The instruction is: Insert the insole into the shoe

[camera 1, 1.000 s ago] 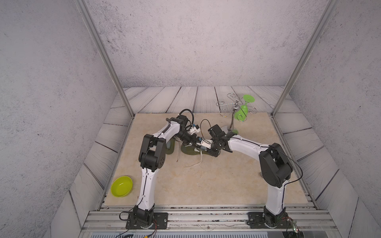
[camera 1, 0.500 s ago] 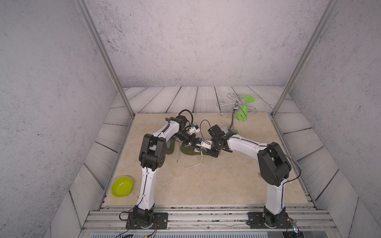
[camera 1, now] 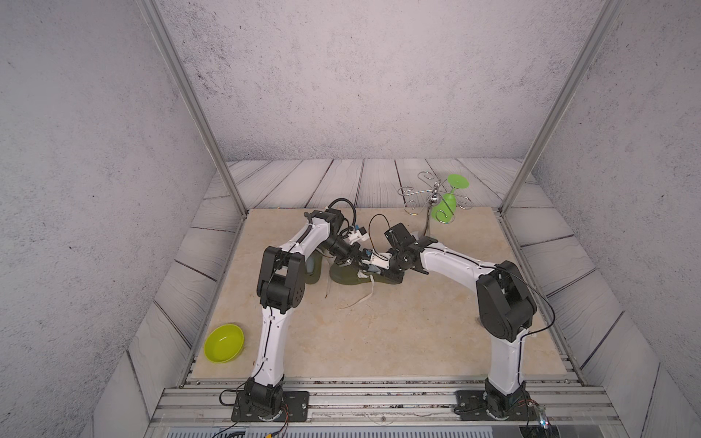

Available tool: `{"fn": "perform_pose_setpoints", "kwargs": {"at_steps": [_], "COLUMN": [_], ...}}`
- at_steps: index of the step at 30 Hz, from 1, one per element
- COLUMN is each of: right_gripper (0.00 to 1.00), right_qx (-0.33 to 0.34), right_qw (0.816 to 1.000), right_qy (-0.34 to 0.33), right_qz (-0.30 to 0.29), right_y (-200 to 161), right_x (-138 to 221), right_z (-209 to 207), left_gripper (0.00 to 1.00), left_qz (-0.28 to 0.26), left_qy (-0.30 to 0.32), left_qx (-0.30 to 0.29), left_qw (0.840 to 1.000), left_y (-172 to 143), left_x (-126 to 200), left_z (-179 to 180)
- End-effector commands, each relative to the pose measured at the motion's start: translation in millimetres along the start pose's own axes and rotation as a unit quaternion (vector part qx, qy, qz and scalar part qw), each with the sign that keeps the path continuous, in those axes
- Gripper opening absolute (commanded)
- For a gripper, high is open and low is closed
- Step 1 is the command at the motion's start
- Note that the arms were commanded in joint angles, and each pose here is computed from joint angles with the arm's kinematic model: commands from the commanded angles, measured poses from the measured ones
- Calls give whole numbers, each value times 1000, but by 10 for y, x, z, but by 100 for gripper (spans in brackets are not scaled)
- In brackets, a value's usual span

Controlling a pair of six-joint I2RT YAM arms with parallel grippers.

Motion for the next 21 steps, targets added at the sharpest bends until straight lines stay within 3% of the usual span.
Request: {"fn": "perform_pose_setpoints", "kwargs": {"at_steps": [1,21], "right_gripper": [5,6], "right_qx": [26,116], "right_qw": [998,988], "right_qy": [-14,-36], "right_qz": [-63,-93], "right_y": [256,501], "right_x": [-107,-445], "right_z": [-139,-141], "left_gripper": [0,0], "left_qz": [18,25], "left_qy": [-33,-49], "left_qx": [2,9], "left_qw": [999,998], "left_y": [-28,11], "left_x": [-58,-76], "left_z": [-20,134]}}
Point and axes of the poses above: each gripper's point midway between its finger pads, its own x axis back along the fingers, its own z axis along the line the jaws close on, y = z × x, the point moved 5 cm from there along x, back along the fingers, and after that the axes turned 7 degrees about x, right-handed, at the moved point
